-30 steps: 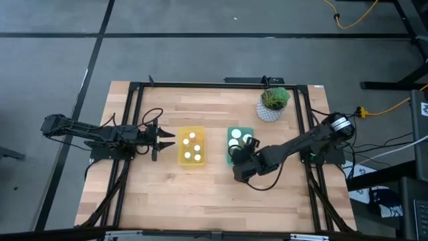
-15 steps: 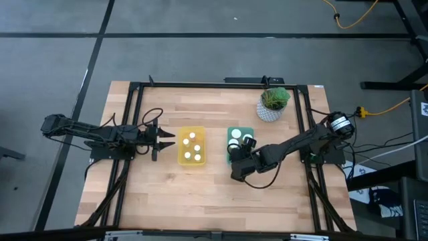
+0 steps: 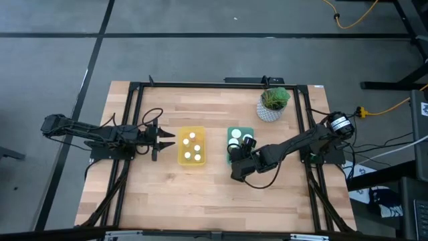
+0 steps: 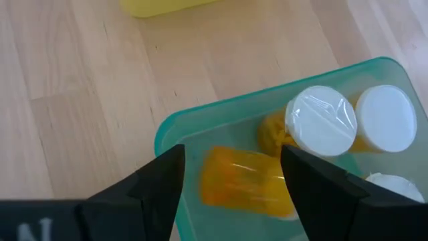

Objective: Pick and place medicine bottles into bin by pill shape (circle, oval)
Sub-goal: Put the large orange pill bottle into the green bin

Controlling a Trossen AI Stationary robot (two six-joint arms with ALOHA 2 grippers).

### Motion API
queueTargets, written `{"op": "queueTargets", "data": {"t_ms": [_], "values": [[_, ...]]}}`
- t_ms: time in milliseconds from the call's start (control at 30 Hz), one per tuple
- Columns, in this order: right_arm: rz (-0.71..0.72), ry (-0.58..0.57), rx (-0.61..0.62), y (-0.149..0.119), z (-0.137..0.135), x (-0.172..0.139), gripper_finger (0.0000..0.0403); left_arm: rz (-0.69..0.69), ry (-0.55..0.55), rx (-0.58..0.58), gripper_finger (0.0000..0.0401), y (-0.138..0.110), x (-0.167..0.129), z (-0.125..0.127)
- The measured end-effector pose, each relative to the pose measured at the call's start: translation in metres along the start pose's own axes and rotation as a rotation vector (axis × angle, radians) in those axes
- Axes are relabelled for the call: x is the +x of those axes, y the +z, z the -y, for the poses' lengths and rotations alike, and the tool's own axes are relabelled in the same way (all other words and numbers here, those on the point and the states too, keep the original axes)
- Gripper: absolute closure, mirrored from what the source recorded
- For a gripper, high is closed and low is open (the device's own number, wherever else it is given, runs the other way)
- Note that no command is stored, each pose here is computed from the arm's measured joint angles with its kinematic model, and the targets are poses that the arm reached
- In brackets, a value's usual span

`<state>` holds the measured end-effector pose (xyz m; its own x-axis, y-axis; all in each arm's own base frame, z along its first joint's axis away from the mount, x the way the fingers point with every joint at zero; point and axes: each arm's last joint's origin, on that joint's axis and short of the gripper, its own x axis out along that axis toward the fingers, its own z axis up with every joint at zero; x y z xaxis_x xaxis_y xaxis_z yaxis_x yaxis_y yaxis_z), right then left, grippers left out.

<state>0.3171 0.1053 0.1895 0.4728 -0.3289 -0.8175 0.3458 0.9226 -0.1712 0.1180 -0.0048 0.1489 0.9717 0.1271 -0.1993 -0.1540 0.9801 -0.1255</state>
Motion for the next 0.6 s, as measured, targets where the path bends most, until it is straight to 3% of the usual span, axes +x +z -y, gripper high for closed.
{"op": "queueTargets", "data": {"t_ms": [300, 600], "values": [[-0.003, -0.002, -0.017, 0.005, 0.0, -0.004, 0.0153, 0.0, 0.0, 0.0, 0.0251, 0.0, 0.0, 0.0], [-0.055, -0.041, 0.004, 0.021, -0.001, -0.034, 0.0153, 0.0, 0.0, 0.0, 0.0251, 0.0, 0.0, 0.0]]}}
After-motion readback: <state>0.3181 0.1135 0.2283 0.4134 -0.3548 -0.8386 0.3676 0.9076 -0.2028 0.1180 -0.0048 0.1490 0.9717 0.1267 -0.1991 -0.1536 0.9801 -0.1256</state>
